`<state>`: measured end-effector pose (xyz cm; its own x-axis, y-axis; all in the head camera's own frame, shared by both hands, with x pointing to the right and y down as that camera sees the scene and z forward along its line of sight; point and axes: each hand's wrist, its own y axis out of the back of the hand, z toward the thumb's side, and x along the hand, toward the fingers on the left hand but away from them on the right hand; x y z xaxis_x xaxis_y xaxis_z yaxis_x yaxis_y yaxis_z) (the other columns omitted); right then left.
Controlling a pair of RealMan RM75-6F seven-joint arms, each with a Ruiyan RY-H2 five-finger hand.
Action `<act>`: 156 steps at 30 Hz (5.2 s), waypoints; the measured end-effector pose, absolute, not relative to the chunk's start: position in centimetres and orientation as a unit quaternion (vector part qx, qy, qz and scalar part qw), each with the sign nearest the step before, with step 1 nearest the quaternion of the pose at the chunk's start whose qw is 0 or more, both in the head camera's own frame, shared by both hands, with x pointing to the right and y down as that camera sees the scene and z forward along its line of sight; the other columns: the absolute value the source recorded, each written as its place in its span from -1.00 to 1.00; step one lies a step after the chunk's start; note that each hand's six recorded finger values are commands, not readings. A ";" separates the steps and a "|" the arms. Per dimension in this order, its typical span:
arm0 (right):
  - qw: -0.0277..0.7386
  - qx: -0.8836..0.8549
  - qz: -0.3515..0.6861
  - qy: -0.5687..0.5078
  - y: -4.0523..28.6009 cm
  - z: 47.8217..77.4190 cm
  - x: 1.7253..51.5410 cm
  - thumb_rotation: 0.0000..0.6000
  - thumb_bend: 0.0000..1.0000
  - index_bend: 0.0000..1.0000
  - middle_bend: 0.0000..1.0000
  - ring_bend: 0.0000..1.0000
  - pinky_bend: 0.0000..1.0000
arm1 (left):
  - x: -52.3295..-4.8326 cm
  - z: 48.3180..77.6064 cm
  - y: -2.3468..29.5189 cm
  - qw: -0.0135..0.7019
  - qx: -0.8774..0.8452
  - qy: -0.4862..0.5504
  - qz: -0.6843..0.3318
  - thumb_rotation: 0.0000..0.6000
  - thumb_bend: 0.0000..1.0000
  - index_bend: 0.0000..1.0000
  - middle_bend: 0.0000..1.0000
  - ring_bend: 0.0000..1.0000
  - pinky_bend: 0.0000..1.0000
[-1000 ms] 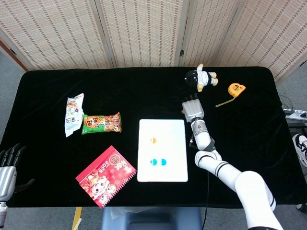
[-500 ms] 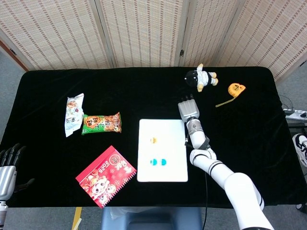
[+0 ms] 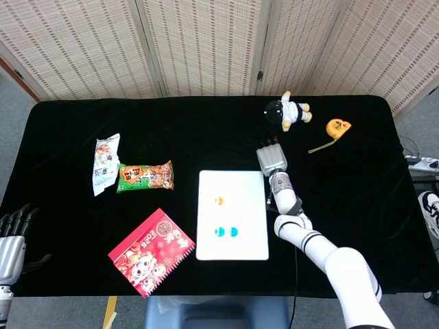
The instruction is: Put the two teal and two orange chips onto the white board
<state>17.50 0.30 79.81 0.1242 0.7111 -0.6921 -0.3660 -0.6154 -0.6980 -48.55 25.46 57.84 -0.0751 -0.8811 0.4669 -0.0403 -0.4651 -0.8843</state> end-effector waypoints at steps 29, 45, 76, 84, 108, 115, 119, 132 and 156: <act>0.428 -0.619 0.646 -0.130 1.1 78.6 19.6 1.00 -0.42 -0.18 -0.66 -0.86 -1.00 | -48.4 58.0 25.4 0.339 -0.591 0.390 -0.619 1.00 -0.80 -1.00 -1.00 -1.00 -1.00; 0.435 -0.618 0.642 -0.129 1.4 78.5 20.2 1.00 -0.42 -0.37 -0.68 -0.87 -1.00 | -48.2 58.0 25.2 0.340 -0.593 0.388 -0.618 1.00 -0.81 -1.00 -1.00 -1.00 -1.00; 0.439 -0.613 0.644 -0.130 2.0 79.6 20.2 1.00 -0.42 -0.03 -0.57 -0.84 -1.00 | -48.1 58.3 25.1 0.339 -0.594 0.383 -0.621 1.00 -0.80 -1.00 -1.00 -1.00 -1.00; 0.441 -0.614 0.642 -0.130 1.9 79.5 20.2 1.00 -0.42 0.04 -0.54 -0.82 -1.00 | -48.2 58.4 25.2 0.338 -0.595 0.383 -0.621 1.00 -0.80 -1.00 -1.00 -1.00 -1.00; 0.447 -0.618 0.630 -0.145 0.9 78.1 20.1 1.00 -0.42 0.06 -0.53 -0.81 -1.00 | -48.0 58.3 25.0 0.340 -0.596 0.386 -0.617 1.00 -0.81 -1.00 -1.00 -1.00 -1.00; 0.449 -0.638 0.609 -0.145 1.4 76.8 19.6 1.00 -0.42 0.06 -0.53 -0.81 -1.00 | -47.9 58.1 25.0 0.342 -0.596 0.387 -0.615 1.00 -0.81 -1.00 -1.00 -1.00 -1.00; 0.454 -0.657 0.587 -0.136 2.4 76.0 18.7 1.00 -0.42 0.06 -0.53 -0.81 -1.00 | -47.9 57.9 25.0 0.343 -0.595 0.388 -0.615 1.00 -0.81 -1.00 -1.00 -1.00 -1.00; 0.484 -0.722 0.487 -0.085 8.2 72.4 14.0 1.00 -0.42 0.06 -0.54 -0.81 -1.00 | -47.7 57.5 25.0 0.347 -0.596 0.391 -0.610 1.00 -0.81 -1.00 -1.00 -1.00 -1.00; 0.518 -0.713 0.470 -0.044 10.6 73.4 9.9 1.00 -0.42 -0.07 -0.58 -0.82 -1.00 | -48.9 57.7 26.0 0.337 -0.592 0.398 -0.615 1.00 -0.81 -1.00 -1.00 -1.00 -1.00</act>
